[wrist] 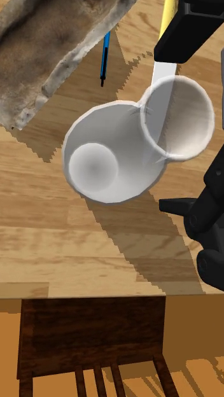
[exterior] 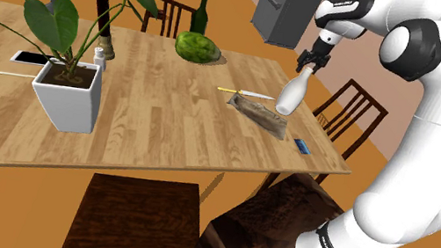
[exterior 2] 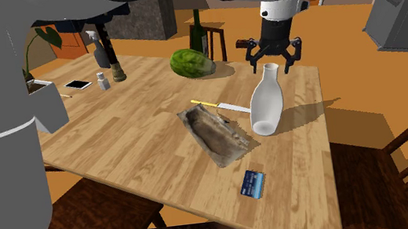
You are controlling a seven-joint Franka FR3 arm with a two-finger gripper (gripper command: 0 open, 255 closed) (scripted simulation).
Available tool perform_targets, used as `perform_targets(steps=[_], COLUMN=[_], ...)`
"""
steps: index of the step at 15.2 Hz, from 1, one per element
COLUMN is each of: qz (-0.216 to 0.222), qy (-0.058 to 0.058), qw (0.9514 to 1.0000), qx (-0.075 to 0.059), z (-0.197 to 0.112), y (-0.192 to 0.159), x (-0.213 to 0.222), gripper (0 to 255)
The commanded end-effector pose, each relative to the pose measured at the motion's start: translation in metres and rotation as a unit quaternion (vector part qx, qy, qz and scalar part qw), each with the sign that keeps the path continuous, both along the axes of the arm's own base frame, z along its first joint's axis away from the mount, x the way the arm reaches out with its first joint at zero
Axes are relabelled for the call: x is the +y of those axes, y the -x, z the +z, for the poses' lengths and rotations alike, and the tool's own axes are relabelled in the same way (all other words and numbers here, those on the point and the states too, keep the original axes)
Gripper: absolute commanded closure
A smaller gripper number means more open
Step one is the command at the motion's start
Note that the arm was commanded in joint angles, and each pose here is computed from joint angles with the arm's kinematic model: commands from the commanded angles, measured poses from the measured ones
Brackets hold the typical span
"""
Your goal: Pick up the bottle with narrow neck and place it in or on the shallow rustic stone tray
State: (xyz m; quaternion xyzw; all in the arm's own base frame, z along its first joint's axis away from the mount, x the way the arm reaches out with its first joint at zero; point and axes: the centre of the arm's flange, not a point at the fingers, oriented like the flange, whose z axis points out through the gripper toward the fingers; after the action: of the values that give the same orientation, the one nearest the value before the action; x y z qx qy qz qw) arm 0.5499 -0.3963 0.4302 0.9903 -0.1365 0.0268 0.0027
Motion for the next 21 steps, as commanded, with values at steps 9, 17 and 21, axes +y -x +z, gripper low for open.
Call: perform_targets(steps=[9, 17, 21], qz=[0.0, 0.0, 0.0], qy=[0.0, 0.0, 0.0], qw=[1.0, 1.0, 1.0], qx=[0.0, 0.0, 0.0], z=[0.0, 0.026, 0.047], y=[0.0, 0.0, 0.0], x=[0.0, 0.0, 0.0], gripper=[255, 255, 255])
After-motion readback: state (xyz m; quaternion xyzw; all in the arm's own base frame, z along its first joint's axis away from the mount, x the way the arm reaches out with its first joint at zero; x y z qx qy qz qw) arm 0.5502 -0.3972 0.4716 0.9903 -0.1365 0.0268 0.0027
